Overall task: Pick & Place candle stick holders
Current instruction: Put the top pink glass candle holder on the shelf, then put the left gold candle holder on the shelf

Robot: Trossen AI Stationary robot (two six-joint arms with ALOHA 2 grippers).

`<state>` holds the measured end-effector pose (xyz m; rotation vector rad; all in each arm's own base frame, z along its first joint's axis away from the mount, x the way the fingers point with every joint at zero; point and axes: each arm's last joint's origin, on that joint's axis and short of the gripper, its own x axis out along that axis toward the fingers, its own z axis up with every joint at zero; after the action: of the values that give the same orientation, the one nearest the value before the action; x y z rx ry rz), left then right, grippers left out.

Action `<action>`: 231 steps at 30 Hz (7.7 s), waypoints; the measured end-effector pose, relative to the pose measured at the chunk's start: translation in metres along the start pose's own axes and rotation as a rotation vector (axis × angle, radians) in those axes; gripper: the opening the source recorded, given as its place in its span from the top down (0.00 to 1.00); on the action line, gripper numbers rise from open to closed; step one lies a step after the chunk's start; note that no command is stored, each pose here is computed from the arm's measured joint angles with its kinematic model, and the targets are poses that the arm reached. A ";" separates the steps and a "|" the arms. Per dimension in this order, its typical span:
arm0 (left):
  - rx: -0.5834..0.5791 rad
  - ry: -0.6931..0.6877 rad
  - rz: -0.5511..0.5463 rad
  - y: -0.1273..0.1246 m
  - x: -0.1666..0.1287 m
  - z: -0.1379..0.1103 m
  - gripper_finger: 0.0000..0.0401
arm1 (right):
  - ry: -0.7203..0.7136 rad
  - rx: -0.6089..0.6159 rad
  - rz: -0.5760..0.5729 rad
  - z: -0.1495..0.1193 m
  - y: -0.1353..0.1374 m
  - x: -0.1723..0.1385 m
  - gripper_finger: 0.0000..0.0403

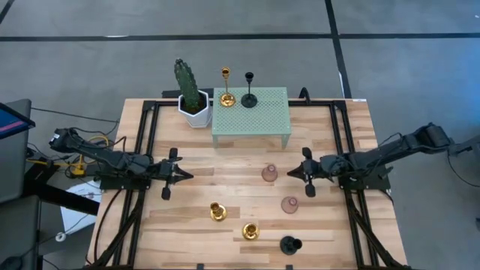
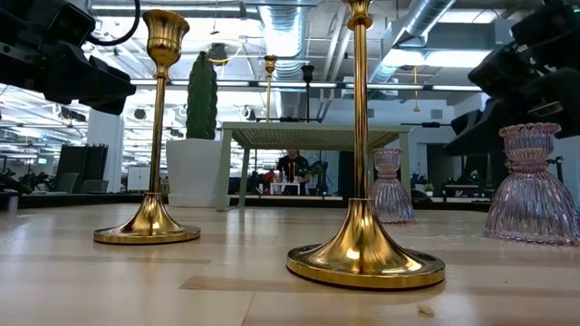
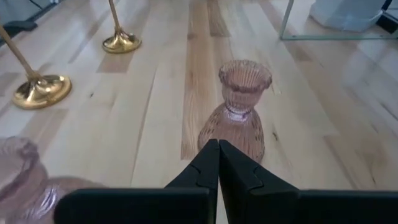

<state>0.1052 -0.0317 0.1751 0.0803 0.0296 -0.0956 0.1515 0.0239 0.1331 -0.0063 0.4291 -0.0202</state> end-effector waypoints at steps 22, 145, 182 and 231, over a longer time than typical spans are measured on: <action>-0.001 -0.003 0.000 0.000 0.000 0.000 0.98 | -0.062 0.074 -0.115 -0.001 0.003 0.033 0.45; 0.000 -0.003 0.000 0.000 0.000 0.000 0.98 | -0.182 0.230 -0.607 0.149 -0.200 0.016 0.69; 0.000 -0.003 0.001 0.000 0.000 0.000 0.98 | -0.196 0.208 -0.583 0.151 -0.200 0.015 0.45; -0.108 0.064 -0.087 -0.004 0.006 -0.006 0.98 | 0.037 0.036 -0.007 0.099 -0.033 -0.063 1.00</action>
<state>0.1101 -0.0362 0.1691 -0.0263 0.1022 -0.1784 0.1347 -0.0072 0.2497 0.0279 0.4658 -0.0348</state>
